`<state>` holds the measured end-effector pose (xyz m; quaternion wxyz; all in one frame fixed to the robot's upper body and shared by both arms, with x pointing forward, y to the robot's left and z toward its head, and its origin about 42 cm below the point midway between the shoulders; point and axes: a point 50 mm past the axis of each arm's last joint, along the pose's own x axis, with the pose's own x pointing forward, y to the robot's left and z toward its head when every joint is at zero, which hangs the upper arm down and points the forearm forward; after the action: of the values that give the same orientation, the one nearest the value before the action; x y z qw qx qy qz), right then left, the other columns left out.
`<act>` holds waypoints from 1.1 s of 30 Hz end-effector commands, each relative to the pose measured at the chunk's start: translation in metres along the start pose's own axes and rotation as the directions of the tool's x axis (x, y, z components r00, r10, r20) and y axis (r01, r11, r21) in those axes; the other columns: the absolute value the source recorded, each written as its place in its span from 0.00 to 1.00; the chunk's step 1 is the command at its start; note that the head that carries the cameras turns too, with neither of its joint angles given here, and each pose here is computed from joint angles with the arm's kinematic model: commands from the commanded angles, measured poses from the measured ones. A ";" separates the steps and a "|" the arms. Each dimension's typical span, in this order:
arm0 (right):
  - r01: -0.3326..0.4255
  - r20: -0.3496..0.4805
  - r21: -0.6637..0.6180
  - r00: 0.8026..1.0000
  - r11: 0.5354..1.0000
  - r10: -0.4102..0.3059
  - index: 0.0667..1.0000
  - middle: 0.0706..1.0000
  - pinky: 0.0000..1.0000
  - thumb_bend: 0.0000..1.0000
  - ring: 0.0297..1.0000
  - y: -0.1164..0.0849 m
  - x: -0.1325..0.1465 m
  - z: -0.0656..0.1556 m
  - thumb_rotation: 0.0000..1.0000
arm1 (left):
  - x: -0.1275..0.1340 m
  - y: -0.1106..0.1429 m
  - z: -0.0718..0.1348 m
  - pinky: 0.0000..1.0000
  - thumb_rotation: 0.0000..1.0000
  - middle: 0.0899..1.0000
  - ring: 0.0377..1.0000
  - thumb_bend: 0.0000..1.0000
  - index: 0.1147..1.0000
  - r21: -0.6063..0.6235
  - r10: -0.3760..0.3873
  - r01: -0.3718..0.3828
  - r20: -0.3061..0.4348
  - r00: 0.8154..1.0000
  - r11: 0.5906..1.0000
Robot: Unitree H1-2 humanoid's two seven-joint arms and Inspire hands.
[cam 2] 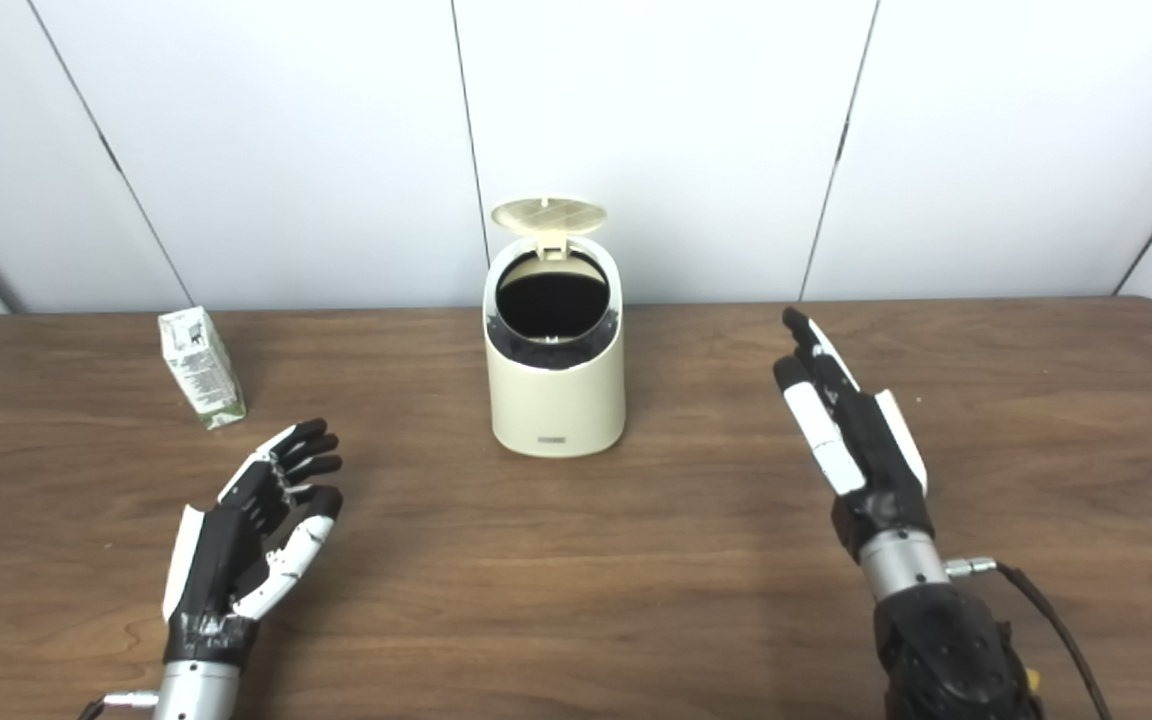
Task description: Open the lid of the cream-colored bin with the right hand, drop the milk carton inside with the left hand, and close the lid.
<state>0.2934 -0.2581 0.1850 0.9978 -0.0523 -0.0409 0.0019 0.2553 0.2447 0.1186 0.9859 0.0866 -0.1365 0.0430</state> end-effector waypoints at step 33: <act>0.042 0.109 -0.172 0.994 0.984 -0.023 0.78 0.78 0.54 0.69 0.71 -0.030 -0.008 -0.042 0.84 | 0.087 0.078 0.062 0.69 0.08 0.83 0.78 0.84 0.90 0.349 0.416 -0.428 0.113 0.902 0.834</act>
<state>0.2823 -0.2905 0.1325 0.9893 -0.1318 -0.0601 -0.0159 0.3074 0.3120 0.1922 0.9257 0.2214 -0.1245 0.2803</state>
